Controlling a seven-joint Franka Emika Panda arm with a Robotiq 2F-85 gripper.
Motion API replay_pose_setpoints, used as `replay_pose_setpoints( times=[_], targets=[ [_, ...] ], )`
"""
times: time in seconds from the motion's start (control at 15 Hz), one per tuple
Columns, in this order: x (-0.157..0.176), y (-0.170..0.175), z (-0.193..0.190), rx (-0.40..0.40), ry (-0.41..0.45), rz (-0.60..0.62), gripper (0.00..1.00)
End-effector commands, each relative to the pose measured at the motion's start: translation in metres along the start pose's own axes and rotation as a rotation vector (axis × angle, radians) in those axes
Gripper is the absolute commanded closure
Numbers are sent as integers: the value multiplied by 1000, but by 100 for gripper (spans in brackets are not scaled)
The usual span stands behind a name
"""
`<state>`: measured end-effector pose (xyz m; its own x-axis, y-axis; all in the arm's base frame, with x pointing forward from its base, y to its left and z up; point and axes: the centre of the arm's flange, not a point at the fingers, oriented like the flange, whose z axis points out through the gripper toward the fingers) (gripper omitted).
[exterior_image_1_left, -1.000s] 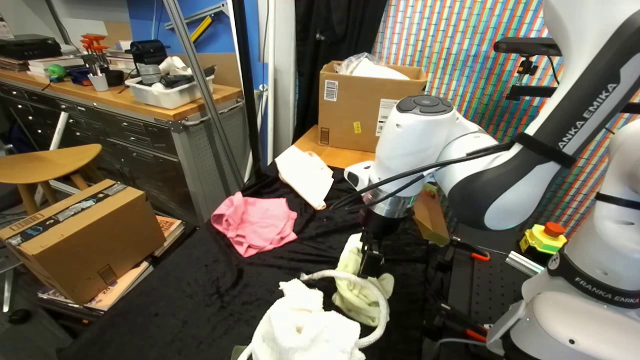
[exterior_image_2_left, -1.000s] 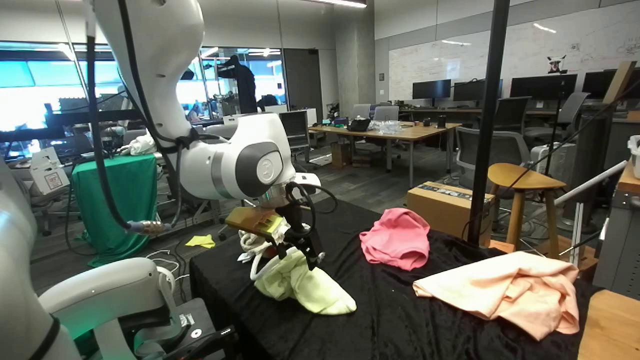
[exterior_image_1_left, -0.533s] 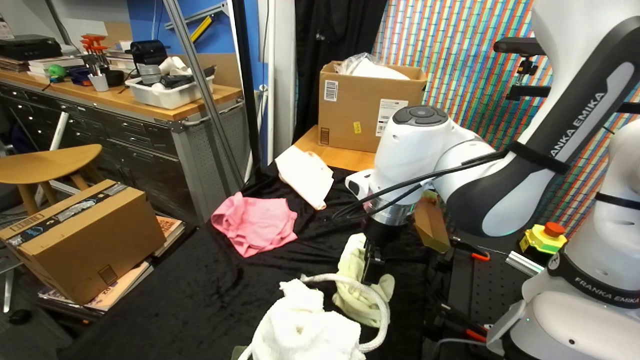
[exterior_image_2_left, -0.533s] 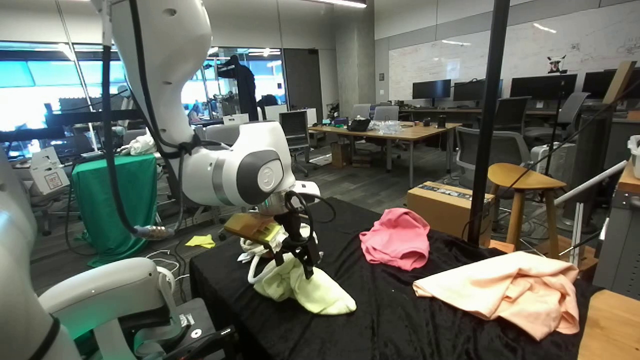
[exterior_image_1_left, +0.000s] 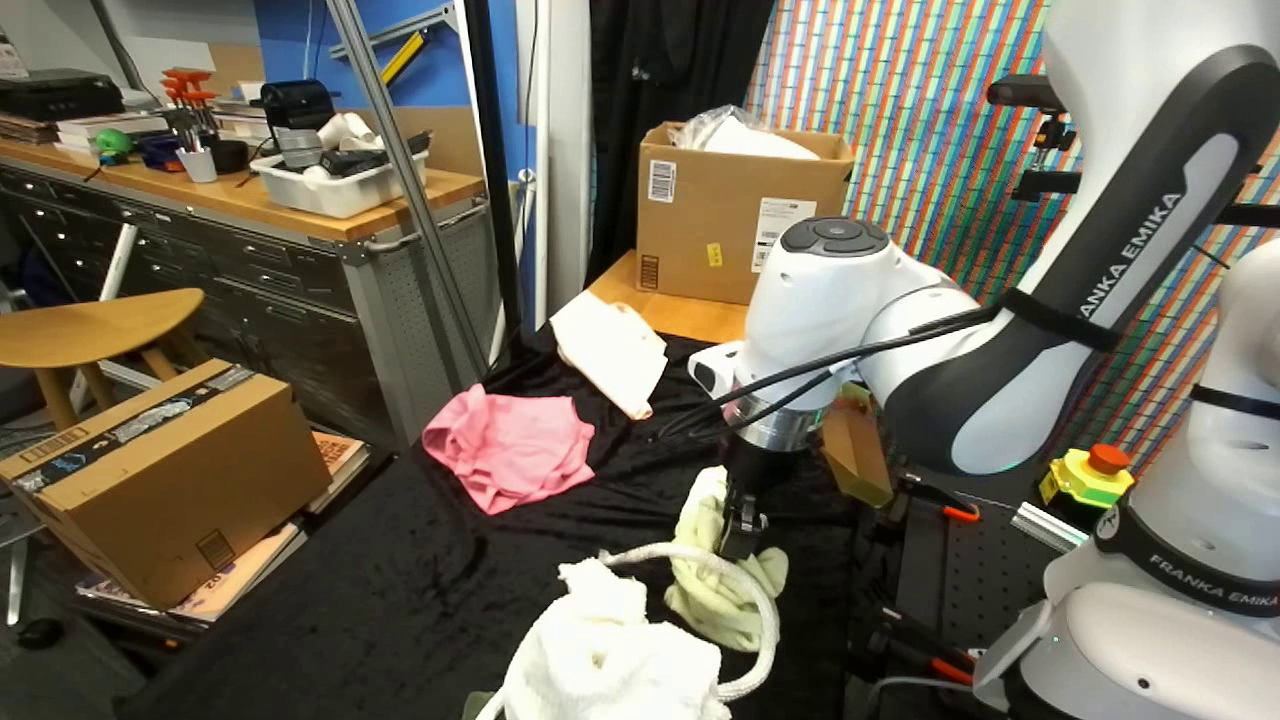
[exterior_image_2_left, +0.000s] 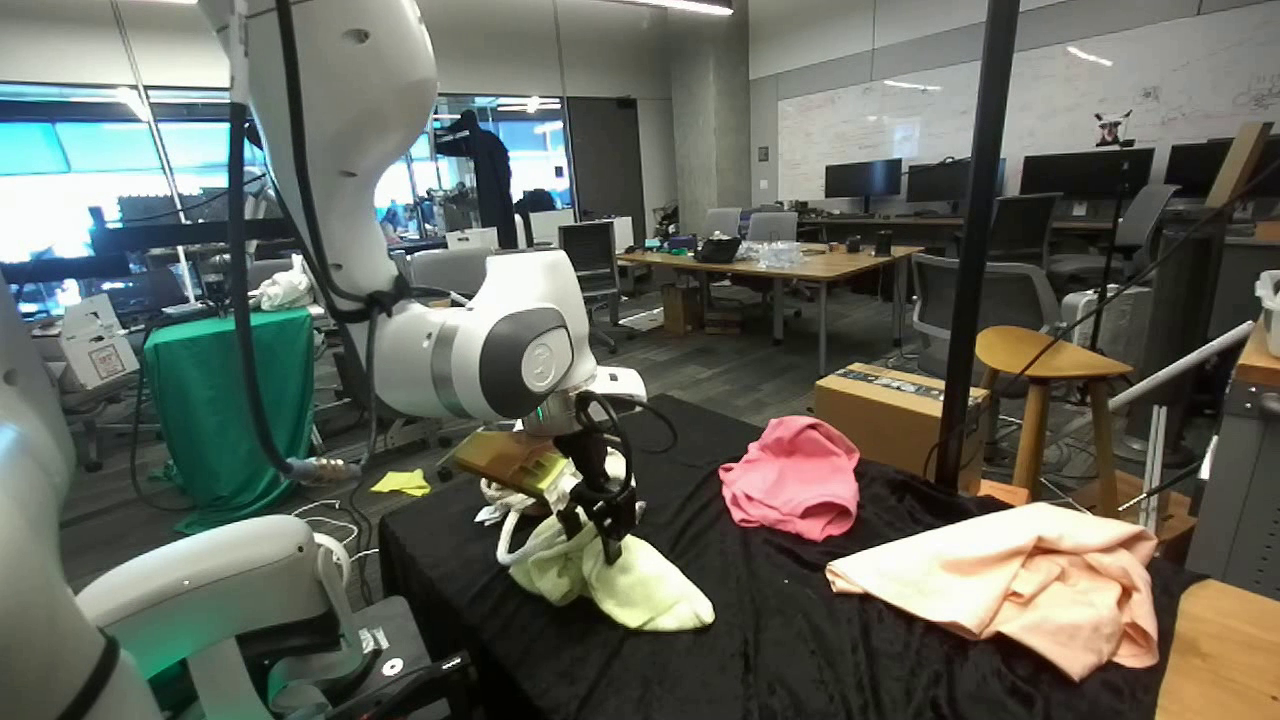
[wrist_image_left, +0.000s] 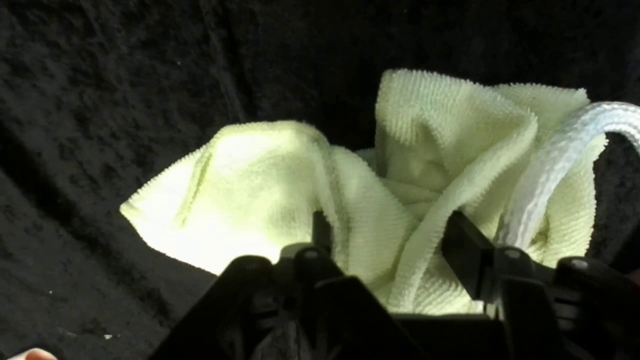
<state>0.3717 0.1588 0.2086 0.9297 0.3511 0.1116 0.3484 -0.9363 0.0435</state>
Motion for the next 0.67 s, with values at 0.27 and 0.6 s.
replay_pose_setpoints(
  times=[0.27, 0.6],
  targets=[
    [14, 0, -7, 23, 20, -27, 92],
    [25, -18, -16, 43, 38, -98, 91]
  ],
)
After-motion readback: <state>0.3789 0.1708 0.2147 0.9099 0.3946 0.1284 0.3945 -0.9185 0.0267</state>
